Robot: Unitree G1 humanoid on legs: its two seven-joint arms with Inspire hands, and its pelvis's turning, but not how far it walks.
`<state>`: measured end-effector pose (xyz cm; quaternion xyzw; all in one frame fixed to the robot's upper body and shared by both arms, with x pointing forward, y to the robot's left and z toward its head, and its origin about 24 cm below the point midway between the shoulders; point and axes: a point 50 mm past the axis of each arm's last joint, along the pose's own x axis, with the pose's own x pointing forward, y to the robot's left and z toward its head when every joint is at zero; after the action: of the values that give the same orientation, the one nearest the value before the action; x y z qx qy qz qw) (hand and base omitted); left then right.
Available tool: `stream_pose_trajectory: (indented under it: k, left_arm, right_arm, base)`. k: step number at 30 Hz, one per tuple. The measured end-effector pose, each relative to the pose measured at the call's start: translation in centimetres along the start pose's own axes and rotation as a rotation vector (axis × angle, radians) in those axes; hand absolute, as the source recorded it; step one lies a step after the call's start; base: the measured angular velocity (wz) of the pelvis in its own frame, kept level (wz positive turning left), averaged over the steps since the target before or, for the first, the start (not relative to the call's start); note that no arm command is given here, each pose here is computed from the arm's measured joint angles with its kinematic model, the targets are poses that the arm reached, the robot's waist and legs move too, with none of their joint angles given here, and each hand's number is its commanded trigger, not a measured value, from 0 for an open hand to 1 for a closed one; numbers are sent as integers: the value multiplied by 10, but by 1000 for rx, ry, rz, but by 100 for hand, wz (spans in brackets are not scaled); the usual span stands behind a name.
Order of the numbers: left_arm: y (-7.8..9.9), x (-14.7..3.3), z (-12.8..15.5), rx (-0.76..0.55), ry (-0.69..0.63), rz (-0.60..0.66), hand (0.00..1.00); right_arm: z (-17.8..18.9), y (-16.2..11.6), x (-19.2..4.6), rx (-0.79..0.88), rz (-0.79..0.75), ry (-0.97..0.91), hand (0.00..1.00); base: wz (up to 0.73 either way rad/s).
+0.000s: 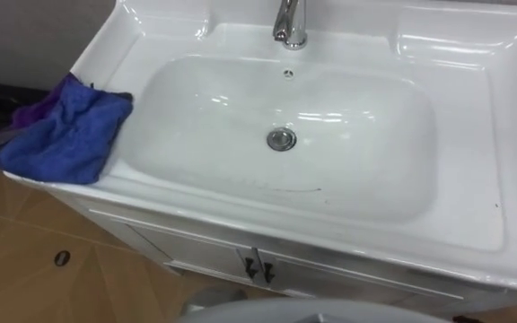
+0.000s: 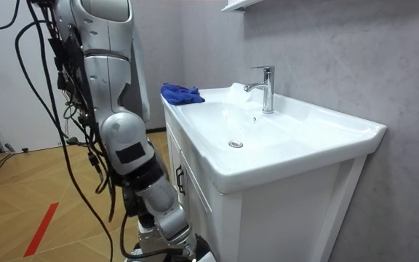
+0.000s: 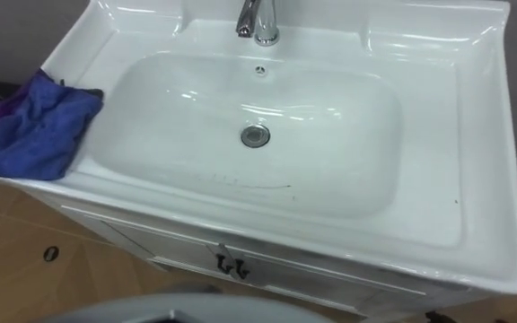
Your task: Wipe basin
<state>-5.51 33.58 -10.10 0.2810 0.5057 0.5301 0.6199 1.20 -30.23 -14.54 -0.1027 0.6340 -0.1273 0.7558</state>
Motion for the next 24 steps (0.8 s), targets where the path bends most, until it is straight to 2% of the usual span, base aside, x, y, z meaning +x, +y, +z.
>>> stream_pose_trajectory:
  k: [8,14,24]
  left_arm:
    - [-20,-6,28,3,-101,-102,0]
    - [-40,-15,54,23,-205,-216,0]
    - [-64,-26,64,78,-235,-392,0]
  right_arm:
    - [4,4,2,14,1,3,0]
    - [9,8,3,-37,18,-5,0]
    - [22,19,5,-106,46,-26,0]
  base:
    - [5]
    - [1]
    - [-11]
